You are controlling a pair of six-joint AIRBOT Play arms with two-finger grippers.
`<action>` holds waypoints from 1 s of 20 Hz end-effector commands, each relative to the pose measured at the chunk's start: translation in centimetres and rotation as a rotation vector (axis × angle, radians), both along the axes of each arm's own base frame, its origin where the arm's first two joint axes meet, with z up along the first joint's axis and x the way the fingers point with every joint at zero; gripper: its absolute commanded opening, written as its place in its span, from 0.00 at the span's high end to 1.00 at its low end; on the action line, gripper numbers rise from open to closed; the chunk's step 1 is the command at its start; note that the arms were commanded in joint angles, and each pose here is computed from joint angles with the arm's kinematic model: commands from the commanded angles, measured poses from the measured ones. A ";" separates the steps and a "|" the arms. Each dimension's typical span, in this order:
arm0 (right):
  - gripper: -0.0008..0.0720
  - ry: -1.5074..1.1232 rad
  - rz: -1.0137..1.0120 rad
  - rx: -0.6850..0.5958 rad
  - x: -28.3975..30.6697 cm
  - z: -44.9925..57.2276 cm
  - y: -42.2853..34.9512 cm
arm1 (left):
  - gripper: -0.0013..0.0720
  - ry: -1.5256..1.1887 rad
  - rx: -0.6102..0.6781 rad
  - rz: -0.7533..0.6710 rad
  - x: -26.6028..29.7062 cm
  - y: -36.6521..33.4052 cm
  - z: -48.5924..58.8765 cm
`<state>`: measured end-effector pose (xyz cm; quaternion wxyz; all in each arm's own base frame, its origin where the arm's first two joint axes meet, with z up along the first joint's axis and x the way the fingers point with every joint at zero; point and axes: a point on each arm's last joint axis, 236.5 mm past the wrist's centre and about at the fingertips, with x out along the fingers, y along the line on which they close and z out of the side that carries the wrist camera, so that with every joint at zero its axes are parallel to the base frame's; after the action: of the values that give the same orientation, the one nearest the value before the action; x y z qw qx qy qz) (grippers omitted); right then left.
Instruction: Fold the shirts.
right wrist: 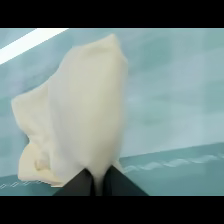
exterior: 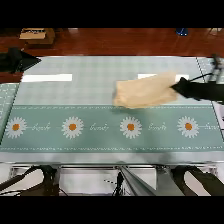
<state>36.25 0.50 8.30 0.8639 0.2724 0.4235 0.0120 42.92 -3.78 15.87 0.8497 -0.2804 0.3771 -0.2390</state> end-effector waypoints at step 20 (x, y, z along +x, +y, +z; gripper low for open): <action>0.96 1.045 -0.878 -0.281 -39.8 -0.3 -19.4 | 0.96 0.027 0.084 0.277 8.5 9.1 -10.8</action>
<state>-0.78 -19.57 8.87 0.5476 0.2735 0.6058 -0.5083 50.69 3.49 5.30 0.8691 -0.3035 0.3711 -0.1215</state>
